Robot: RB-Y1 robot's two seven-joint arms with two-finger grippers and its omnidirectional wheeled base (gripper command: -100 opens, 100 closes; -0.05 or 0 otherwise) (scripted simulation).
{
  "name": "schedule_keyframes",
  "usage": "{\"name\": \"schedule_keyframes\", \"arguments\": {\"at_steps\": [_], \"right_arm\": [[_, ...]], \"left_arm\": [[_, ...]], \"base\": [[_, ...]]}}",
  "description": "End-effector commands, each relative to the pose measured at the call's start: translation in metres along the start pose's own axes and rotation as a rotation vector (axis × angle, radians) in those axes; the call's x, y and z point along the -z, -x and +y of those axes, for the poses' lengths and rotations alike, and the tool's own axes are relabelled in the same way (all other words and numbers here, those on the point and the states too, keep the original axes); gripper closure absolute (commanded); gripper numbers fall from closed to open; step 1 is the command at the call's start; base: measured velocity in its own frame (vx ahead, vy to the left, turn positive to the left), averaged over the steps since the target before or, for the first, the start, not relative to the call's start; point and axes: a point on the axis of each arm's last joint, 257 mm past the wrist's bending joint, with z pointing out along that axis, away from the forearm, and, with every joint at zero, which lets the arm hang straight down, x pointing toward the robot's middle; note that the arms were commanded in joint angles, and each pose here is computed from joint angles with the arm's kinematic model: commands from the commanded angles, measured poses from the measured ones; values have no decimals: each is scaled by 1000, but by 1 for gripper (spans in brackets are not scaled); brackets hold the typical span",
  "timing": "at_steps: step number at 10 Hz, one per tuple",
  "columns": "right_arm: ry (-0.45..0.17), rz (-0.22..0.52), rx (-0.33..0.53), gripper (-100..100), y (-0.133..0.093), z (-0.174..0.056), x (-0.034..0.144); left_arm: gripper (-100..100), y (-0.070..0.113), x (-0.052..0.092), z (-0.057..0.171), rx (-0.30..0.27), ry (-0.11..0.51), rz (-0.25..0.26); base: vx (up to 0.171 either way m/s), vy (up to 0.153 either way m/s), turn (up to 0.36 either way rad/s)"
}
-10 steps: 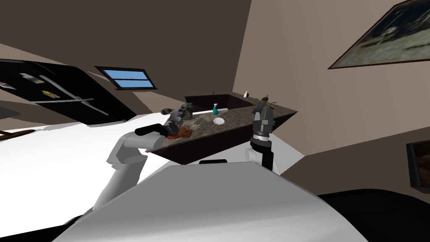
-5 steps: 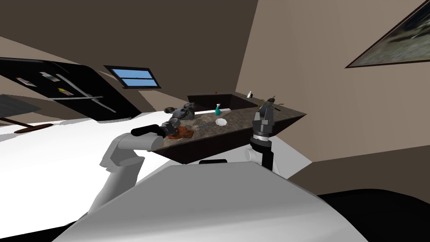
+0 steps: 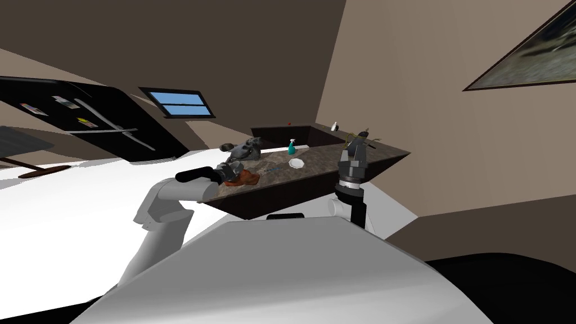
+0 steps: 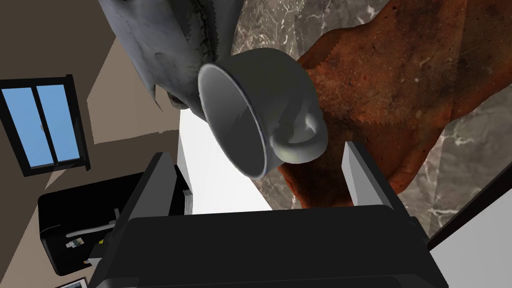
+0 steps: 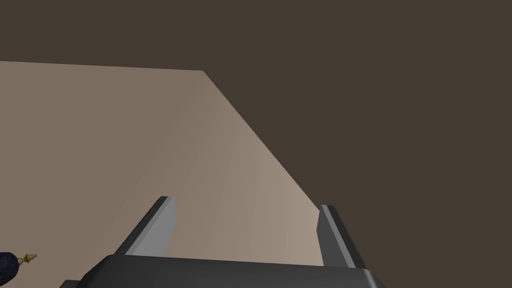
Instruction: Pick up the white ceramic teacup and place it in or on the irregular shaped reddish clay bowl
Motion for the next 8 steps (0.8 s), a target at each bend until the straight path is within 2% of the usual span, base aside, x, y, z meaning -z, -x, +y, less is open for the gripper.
{"name": "schedule_keyframes", "arguments": {"at_steps": [1, 2, 8], "right_arm": [[0, 0, 0, 0, 0, 0, 0], [0, 0, 0, 0, 0, 0, 0], [0, 0, 0, 0, 0, 0, 0]], "left_arm": [[-100, -3, 13, -6, 5, -2, -1], [-100, -2, 13, -6, 5, 1, -4], [-100, -8, 53, -17, 10, 2, -19]], "base": [[30, 14, -42], [40, 24, -17], [43, 25, -25]]}}
